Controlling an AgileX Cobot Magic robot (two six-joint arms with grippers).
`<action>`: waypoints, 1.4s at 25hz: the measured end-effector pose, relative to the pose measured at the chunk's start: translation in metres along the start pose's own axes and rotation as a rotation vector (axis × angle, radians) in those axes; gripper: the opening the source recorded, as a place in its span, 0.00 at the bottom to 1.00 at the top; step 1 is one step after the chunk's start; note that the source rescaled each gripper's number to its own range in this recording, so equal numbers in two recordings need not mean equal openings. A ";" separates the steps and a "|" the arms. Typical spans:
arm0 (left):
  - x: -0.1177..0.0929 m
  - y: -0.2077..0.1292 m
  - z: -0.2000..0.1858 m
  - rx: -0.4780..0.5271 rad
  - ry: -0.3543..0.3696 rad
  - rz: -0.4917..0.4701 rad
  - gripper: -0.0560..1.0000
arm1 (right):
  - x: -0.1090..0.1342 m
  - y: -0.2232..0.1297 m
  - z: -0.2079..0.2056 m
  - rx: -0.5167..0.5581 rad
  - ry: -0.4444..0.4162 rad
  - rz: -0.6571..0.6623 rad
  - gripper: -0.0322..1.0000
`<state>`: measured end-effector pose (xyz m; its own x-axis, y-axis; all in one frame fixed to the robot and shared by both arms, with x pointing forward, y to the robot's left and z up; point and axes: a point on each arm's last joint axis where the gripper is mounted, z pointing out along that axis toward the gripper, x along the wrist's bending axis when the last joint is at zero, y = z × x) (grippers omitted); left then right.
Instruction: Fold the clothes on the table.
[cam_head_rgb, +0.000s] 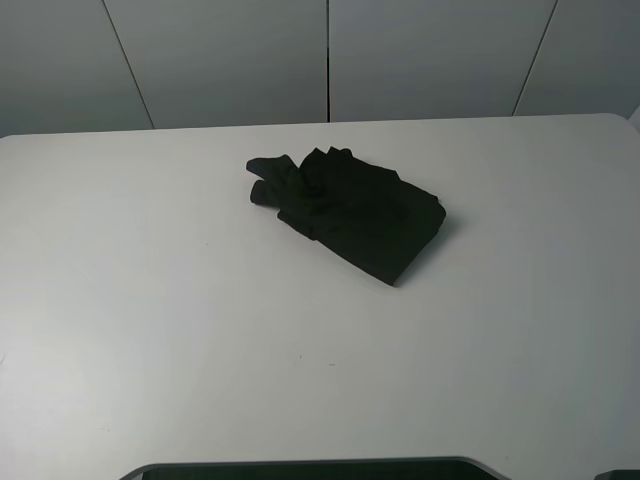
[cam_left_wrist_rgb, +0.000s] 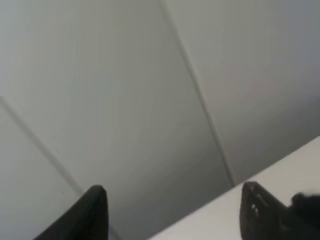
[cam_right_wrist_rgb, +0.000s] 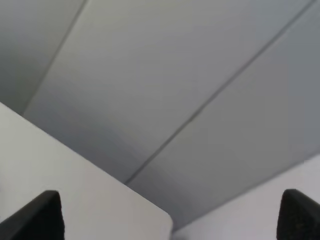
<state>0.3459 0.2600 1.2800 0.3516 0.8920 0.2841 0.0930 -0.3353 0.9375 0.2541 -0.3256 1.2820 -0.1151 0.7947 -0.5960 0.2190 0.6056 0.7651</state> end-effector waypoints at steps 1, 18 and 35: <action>0.004 -0.005 -0.009 0.036 0.027 -0.008 0.75 | -0.005 -0.006 -0.009 0.004 -0.057 0.017 0.90; 0.029 -0.082 -0.204 -0.135 0.332 -0.242 0.75 | 0.003 -0.104 -0.164 -0.281 -0.425 0.236 0.91; -0.061 -0.143 -0.191 -0.023 0.436 -0.248 0.75 | 0.099 -0.108 -0.086 -0.133 -0.066 0.377 0.91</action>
<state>0.1336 0.3115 1.1671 -0.1006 0.9894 0.1049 0.1020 -0.0946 0.9903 0.1362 -0.3091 1.1614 0.0128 0.9603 -0.2788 0.1058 0.2760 0.9553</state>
